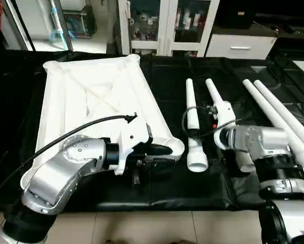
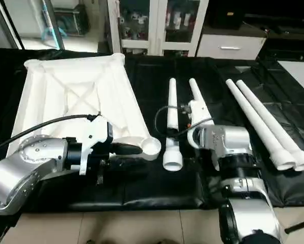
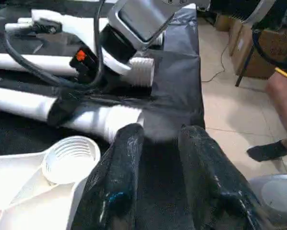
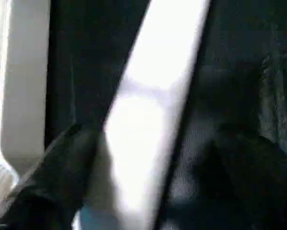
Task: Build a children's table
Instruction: Pick table leg
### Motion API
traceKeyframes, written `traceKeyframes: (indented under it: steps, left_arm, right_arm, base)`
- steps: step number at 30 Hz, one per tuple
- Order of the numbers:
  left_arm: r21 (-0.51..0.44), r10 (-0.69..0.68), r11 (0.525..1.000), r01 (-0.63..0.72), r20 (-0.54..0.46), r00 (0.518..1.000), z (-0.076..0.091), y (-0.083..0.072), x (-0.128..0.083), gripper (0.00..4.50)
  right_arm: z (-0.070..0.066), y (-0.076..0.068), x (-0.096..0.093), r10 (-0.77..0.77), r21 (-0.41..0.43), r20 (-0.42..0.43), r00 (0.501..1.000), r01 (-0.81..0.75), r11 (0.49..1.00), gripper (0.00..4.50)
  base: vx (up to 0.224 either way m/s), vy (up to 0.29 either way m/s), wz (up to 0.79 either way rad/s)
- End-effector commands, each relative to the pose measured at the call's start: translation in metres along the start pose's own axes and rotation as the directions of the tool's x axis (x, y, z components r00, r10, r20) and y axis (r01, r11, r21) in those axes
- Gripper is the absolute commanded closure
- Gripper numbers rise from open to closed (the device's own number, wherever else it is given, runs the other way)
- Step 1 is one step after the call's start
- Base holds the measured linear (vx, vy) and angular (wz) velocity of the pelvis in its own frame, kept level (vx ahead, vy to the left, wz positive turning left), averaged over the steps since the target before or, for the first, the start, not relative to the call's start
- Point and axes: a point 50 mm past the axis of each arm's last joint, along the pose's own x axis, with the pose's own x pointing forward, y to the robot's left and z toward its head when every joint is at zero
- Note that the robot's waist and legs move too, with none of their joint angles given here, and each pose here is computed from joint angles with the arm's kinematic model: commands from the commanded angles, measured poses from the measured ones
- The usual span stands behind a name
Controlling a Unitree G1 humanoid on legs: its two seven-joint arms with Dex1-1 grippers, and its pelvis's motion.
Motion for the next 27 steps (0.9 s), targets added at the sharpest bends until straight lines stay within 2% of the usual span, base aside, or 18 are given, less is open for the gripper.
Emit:
traceKeyframes:
  steps: [1, 5, 9, 10, 13, 15, 21, 22, 26, 27]
  left_arm:
    - [0.010, 0.002, 1.000, -0.002, -0.004, 1.000, 0.001, -0.003, 0.002, 2.96]
    - [0.011, 0.006, 1.000, -0.005, -0.024, 1.000, -0.002, -0.005, 0.002, 2.96]
    - [0.010, 0.005, 1.000, -0.004, -0.033, 0.999, -0.002, -0.004, 0.001, 2.96]
    - [0.007, 0.000, 1.000, 0.001, -0.041, 0.999, -0.001, -0.004, 0.001, 2.67]
    - [0.002, 0.004, 1.000, -0.004, -0.042, 0.999, -0.001, -0.003, -0.001, 2.55]
    - [-0.006, 0.005, 1.000, -0.005, -0.042, 0.999, -0.001, -0.003, -0.001, 2.25]
    - [-0.004, 0.017, 1.000, -0.017, -0.048, 0.999, -0.001, -0.001, -0.002, 1.81]
    - [-0.004, 0.017, 1.000, -0.017, -0.051, 0.999, -0.002, -0.001, -0.002, 1.63]
    - [-0.014, 0.018, 1.000, -0.019, -0.045, 0.999, -0.001, -0.002, -0.003, 1.39]
    - [-0.016, 0.019, 1.000, -0.020, -0.043, 0.999, -0.001, -0.002, -0.003, 1.20]
  right_arm:
    - [-0.003, -0.009, 0.000, -0.050, 0.015, -0.022, 0.998, 0.051, 0.999, 0.60]
    - [-0.008, -0.015, 0.003, -0.078, 0.059, -0.025, 0.997, 0.079, 0.995, 1.03]
    - [-0.009, -0.020, 0.003, -0.095, 0.066, -0.031, 0.995, 0.097, 0.993, 1.36]
    - [-0.008, -0.021, 0.002, -0.096, 0.070, -0.028, 0.995, 0.097, 0.993, 1.50]
    - [-0.008, -0.023, 0.001, -0.096, 0.074, -0.025, 0.995, 0.098, 0.992, 1.72]
    - [-0.008, -0.024, 0.002, -0.099, 0.085, -0.023, 0.995, 0.101, 0.991, 1.92]
    - [-0.012, -0.029, 0.001, -0.110, 0.125, -0.011, 0.994, 0.111, 0.986, 2.36]
    - [-0.013, -0.030, 0.001, -0.113, 0.130, -0.012, 0.994, 0.114, 0.985, 2.51]
    - [-0.017, -0.033, 0.002, -0.123, 0.145, -0.015, 0.992, 0.124, 0.982, 2.63]
    - [-0.018, -0.033, 0.002, -0.124, 0.144, -0.014, 0.992, 0.125, 0.982, 2.65]
  base:
    - [0.000, 0.000, 0.00]
    - [0.000, 0.000, 0.00]
    - [0.000, 0.000, 0.00]
    - [0.000, 0.000, 0.00]
    - [0.000, 0.000, 0.00]
    - [0.000, 0.000, 0.00]
    - [0.000, 0.000, 0.00]
    - [0.000, 0.000, 0.00]
    - [0.000, 0.000, 0.00]
    - [0.000, 0.000, 0.00]
